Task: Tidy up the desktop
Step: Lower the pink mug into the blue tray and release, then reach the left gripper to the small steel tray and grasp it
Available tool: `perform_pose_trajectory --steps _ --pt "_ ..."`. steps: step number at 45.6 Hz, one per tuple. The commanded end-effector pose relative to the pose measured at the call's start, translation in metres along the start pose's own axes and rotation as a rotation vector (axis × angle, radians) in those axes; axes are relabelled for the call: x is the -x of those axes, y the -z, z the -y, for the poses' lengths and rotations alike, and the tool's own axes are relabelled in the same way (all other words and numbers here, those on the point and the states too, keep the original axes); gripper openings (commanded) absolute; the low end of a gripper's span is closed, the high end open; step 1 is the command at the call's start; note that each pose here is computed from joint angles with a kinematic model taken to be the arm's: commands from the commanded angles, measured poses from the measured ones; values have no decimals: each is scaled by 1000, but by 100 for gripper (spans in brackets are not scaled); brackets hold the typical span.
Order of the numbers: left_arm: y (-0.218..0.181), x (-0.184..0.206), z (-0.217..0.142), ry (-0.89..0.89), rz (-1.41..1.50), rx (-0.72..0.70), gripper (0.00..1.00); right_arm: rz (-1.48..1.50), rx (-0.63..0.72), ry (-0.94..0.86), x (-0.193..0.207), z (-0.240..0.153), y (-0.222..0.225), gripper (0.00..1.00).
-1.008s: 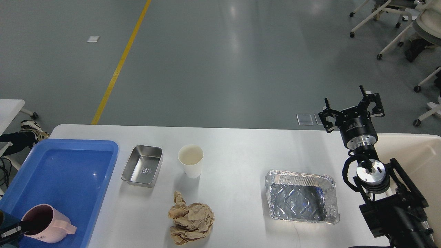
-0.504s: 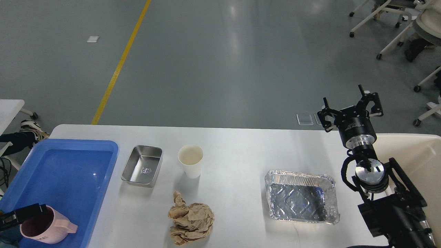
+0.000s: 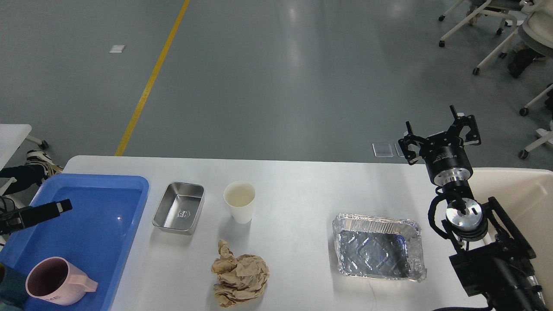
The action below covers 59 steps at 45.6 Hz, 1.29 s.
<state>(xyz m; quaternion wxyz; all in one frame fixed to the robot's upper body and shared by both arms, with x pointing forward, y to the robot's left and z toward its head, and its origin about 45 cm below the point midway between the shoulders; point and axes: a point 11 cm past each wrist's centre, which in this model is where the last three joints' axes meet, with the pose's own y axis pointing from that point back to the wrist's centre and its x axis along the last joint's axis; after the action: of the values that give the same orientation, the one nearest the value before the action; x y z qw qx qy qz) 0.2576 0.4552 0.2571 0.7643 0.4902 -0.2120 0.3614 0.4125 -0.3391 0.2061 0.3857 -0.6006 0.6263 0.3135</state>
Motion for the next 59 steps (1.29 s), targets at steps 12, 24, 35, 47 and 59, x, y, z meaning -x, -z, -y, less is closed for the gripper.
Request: perform_pose_trajectory --steps 12,24,35,47,59 --pt "-36 -31 -7 -53 66 88 97 -3 2 -9 -4 -3 0 100" --pt "-19 -20 -3 -22 26 44 97 -5 2 -9 -4 -3 0 100" --pt "-28 -1 55 72 24 80 97 -3 3 -6 -4 -3 0 100" --pt "-30 12 134 144 31 48 97 -12 -1 -8 -5 -3 4 100" --pt "-36 34 183 146 63 11 97 -14 -1 -22 -13 -8 5 100"
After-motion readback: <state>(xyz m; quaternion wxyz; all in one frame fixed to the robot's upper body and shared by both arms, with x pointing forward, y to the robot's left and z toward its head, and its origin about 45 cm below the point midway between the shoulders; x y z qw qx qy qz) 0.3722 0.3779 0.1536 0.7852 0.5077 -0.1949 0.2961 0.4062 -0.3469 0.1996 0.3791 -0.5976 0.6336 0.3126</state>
